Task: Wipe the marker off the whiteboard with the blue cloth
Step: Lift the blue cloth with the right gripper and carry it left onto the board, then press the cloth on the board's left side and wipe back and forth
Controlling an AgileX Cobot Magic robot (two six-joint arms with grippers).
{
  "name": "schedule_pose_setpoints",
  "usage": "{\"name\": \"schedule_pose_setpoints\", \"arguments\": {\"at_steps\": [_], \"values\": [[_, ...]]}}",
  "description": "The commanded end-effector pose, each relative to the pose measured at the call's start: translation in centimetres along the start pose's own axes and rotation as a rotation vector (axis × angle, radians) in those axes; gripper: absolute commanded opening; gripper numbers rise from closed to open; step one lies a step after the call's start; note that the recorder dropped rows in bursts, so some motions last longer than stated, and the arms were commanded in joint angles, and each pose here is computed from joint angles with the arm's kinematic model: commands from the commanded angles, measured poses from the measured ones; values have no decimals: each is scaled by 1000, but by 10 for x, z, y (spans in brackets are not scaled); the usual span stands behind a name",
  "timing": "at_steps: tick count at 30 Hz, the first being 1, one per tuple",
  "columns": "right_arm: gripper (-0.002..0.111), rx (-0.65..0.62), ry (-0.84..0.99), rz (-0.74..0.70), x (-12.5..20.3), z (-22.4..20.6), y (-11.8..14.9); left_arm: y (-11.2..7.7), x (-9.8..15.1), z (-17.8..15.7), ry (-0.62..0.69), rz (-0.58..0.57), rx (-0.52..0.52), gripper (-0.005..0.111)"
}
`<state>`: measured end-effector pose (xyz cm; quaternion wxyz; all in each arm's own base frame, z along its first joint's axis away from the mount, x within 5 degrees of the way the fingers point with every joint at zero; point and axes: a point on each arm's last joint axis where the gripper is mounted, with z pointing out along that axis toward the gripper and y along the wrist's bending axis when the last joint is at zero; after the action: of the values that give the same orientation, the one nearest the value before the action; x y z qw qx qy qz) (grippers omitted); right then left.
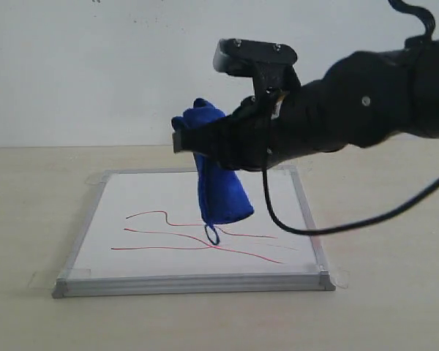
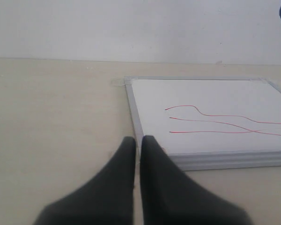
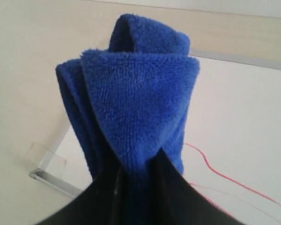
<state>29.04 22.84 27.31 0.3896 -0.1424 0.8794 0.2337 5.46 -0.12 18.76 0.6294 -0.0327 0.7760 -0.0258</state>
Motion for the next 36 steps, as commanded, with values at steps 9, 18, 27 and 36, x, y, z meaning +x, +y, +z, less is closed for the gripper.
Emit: {"name": "schedule_pose_setpoints", "arguments": {"at_steps": [9, 18, 27, 36], "values": [[0, 4, 378, 31, -9, 112, 61, 0, 1, 0, 2, 10, -4, 4], [0, -5, 412, 91, -19, 175, 73, 0, 1, 0, 2, 10, -4, 4], [0, -69, 459, 161, -3, 207, 77, 0, 1, 0, 2, 10, -4, 4], [0, -60, 508, 148, 27, 230, 77, 0, 1, 0, 2, 10, -4, 4]]}}
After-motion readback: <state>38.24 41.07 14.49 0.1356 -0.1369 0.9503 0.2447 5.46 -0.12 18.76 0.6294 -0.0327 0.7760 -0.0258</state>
